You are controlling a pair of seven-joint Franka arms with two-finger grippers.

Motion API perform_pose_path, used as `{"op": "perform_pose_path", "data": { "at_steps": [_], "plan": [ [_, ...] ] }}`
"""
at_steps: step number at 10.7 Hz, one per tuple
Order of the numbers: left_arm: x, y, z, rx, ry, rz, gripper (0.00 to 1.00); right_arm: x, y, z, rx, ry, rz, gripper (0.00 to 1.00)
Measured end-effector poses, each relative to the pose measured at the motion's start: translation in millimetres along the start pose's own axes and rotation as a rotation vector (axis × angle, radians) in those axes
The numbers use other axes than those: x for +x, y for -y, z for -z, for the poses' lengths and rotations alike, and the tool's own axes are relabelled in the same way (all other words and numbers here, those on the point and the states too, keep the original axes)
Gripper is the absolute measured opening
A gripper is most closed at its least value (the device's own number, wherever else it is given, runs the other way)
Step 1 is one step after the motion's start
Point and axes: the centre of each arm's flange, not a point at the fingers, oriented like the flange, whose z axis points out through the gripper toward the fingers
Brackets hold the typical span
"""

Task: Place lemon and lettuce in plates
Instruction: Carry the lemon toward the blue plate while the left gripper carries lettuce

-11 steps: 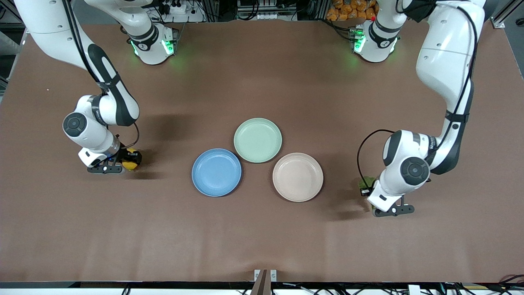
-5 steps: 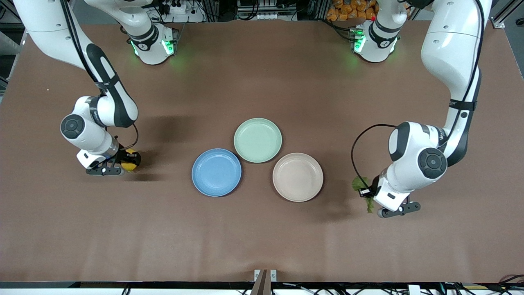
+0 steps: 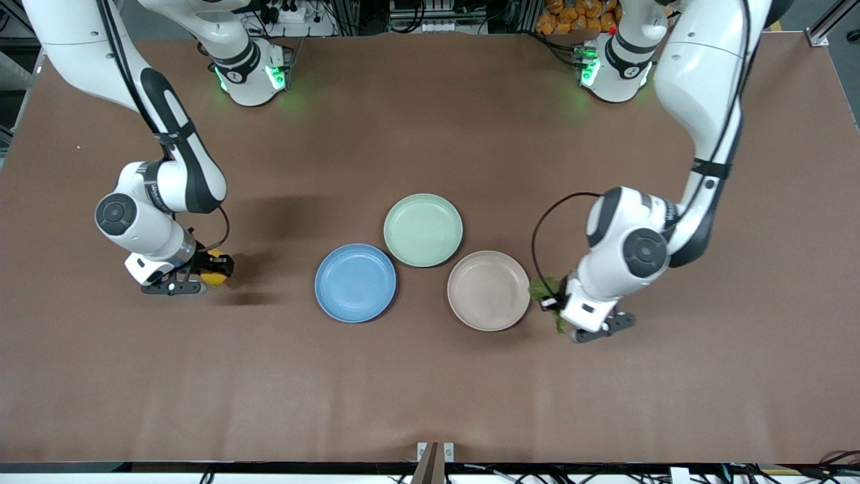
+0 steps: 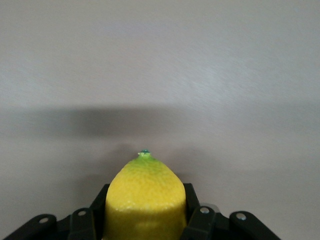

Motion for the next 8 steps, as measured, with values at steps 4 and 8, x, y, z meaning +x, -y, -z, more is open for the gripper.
{"op": "perform_pose_path", "data": {
  "at_steps": [4, 8],
  "plan": [
    [-35, -35, -7, 0.005, 0.011, 0.083, 0.04, 13, 61, 19, 0.037, -0.044, 0.007, 0.61],
    [-69, -59, -17, 0.060, 0.013, 0.127, 0.24, 19, 125, 26, 0.077, -0.061, -0.055, 0.61]
  ]
}}
